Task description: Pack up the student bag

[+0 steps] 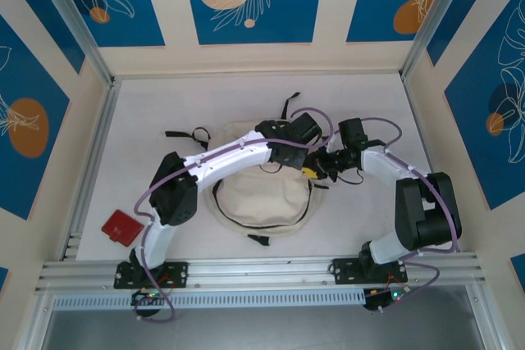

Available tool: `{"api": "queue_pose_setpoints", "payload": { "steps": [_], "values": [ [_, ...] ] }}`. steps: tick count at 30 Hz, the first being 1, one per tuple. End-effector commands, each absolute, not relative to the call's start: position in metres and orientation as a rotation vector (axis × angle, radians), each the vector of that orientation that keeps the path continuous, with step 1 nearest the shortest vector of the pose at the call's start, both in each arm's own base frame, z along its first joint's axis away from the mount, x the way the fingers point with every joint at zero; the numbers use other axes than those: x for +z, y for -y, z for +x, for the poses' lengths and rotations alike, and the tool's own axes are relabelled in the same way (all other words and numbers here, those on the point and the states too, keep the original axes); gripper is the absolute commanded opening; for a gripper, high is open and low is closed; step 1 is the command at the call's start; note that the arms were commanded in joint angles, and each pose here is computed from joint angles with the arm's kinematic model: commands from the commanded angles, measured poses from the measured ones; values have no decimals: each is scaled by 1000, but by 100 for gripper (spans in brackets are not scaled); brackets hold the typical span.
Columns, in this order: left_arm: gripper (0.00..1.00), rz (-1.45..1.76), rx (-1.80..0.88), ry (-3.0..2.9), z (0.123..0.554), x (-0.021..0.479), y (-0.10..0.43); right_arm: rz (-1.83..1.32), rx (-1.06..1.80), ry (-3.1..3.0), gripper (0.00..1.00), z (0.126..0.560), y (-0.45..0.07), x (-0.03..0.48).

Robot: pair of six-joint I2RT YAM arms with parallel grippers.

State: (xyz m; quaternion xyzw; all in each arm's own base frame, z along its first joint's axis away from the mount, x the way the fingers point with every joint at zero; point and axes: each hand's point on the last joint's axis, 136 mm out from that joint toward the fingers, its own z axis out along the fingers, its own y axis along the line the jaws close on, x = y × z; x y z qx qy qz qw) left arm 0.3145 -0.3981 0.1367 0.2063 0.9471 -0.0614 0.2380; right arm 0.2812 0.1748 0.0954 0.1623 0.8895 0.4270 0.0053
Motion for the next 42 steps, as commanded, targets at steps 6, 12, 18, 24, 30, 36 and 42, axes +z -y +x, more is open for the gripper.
{"api": "queue_pose_setpoints", "payload": {
  "steps": [6, 12, 18, 24, 30, 36, 42],
  "values": [
    [0, 424, -123, -2579, 333, 160, 344, 595, 1171, -2844, 4, 276, -160, 77],
    [0, 307, -87, -2613, 337, 153, 292, 617, 1086, -2869, 2, 274, -153, 72],
    [0, 159, -12, -2661, 340, 136, 238, 629, 1025, -2881, 2, 274, -148, 69],
    [0, 77, 51, -2683, 341, 127, 209, 624, 1004, -2886, 2, 274, -147, 69],
    [2, 35, 125, -2681, 338, 126, 192, 557, 1011, -2865, 9, 275, -153, 81],
    [59, 48, 19, -2682, 333, 138, 197, 437, 1004, -2816, 37, 277, -160, 112],
    [84, -42, 30, -2651, 324, 156, 173, 382, 958, -2793, 71, 275, -159, 139]
  ]
}}
